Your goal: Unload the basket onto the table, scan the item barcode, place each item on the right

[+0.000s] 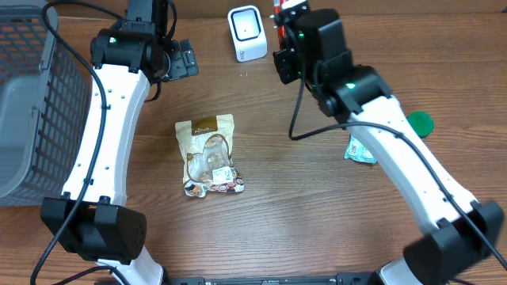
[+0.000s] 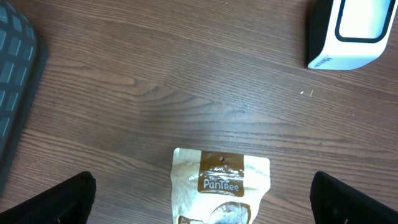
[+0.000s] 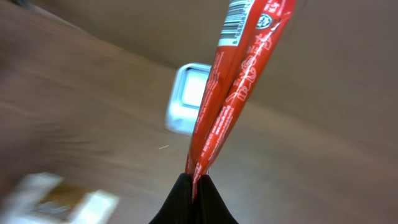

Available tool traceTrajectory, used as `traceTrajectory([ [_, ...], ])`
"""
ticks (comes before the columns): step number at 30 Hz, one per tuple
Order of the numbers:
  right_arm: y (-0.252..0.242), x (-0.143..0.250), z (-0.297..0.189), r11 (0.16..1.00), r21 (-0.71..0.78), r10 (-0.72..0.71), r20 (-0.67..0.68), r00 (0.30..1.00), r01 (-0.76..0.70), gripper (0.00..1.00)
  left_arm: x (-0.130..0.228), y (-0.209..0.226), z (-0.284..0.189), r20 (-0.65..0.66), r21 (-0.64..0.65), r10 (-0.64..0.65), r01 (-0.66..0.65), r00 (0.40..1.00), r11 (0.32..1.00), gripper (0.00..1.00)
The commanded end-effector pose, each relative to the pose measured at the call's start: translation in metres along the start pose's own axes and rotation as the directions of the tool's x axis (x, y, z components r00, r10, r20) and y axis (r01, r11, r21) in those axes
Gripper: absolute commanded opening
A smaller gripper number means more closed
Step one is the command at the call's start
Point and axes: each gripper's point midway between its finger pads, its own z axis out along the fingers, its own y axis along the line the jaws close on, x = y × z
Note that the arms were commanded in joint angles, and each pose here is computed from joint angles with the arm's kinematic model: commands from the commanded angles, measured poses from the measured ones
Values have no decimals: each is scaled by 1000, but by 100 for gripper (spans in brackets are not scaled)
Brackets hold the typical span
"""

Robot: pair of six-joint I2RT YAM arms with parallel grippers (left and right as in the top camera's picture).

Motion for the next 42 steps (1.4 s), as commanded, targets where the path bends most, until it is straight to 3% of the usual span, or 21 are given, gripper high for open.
traceTrajectory([
  [1,-18,16,34,936,137,-315,-84,945,324,4,-8,-1,-16,44,13,9,-10,999,1000,100],
  [8,-27,19,90,686,221,-675,-162,720,693,4,-8,-1,-16,44,13,9,-10,999,1000,100],
  [14,-47,37,136,433,305,-783,-339,521,848,4,-8,-1,-16,44,13,9,-10,999,1000,100],
  [18,-42,58,166,329,294,-815,-391,427,898,4,-8,-1,-16,44,14,9,-10,999,1000,100],
  [28,-21,95,209,294,333,-818,-397,416,896,4,-8,-1,-16,44,13,9,-10,999,1000,100],
  [33,-18,98,214,201,317,-845,-423,328,927,4,-8,-1,-17,45,13,9,-10,999,1000,100],
  [42,-14,106,215,187,277,-844,-445,299,942,4,-8,-1,-17,45,13,9,-10,999,1000,100],
])
